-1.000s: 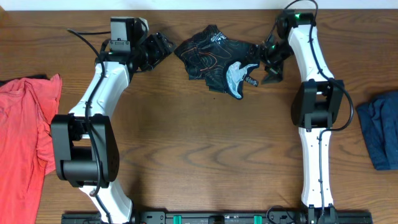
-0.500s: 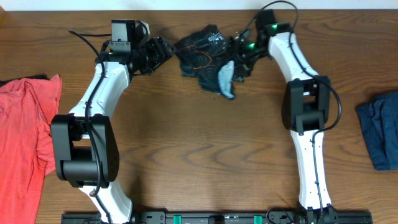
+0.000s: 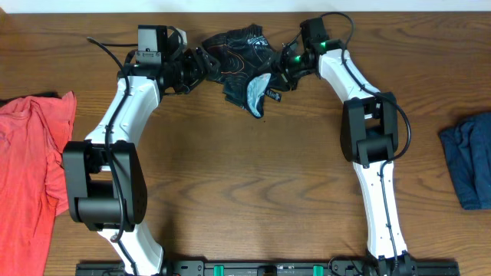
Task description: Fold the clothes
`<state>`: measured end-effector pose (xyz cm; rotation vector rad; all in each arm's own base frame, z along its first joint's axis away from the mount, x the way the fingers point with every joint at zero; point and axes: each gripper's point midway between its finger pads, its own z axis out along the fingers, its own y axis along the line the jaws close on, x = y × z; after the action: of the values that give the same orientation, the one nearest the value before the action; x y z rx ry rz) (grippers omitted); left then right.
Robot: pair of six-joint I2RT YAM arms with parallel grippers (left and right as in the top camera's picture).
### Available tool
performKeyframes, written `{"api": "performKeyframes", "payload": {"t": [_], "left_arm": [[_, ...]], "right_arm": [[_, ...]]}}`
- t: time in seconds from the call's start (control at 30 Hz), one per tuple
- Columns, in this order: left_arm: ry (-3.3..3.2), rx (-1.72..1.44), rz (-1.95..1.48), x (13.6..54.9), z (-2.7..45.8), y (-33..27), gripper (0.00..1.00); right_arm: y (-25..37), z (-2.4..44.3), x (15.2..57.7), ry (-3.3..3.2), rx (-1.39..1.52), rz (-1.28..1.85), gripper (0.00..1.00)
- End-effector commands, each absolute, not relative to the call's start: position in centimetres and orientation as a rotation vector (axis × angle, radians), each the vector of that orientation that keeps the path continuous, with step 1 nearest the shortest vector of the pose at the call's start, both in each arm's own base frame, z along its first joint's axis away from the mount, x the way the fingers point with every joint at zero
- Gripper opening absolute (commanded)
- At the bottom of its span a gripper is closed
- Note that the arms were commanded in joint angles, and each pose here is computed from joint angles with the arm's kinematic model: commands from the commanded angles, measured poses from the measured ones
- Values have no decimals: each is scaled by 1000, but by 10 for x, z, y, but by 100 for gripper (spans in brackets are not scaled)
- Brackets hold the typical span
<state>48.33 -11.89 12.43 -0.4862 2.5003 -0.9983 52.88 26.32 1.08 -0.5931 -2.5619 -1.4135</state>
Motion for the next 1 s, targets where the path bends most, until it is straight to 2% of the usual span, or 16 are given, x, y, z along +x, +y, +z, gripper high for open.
{"api": "performKeyframes", "payload": {"t": [0.0,0.03,0.13,0.23,0.47,0.67,0.83,0.97], "left_arm": [[2526,-479,-1011,478,119,-119,67],[2534,-484,-1010,477,118,-119,67],[2553,-497,-1009,473,116,-119,67],[2568,-506,-1008,470,114,-119,67],[2607,-452,-980,462,108,-118,67],[2612,-449,-980,461,108,-119,67],[2617,-447,-934,462,105,-120,67],[2613,-413,-811,469,96,-124,84]], "right_arm": [[220,-86,518,-2590,-960,-1048,38],[216,-90,519,-2582,-992,-1044,23],[207,-97,522,-2571,-1035,-1052,1],[193,-98,526,-2608,-1018,-1059,1],[153,-81,544,-2832,-745,-1148,2],[105,-50,559,-2930,-784,-1124,1],[58,-39,553,-3017,-818,-942,1],[28,-43,538,-3067,-784,-751,1]]}}
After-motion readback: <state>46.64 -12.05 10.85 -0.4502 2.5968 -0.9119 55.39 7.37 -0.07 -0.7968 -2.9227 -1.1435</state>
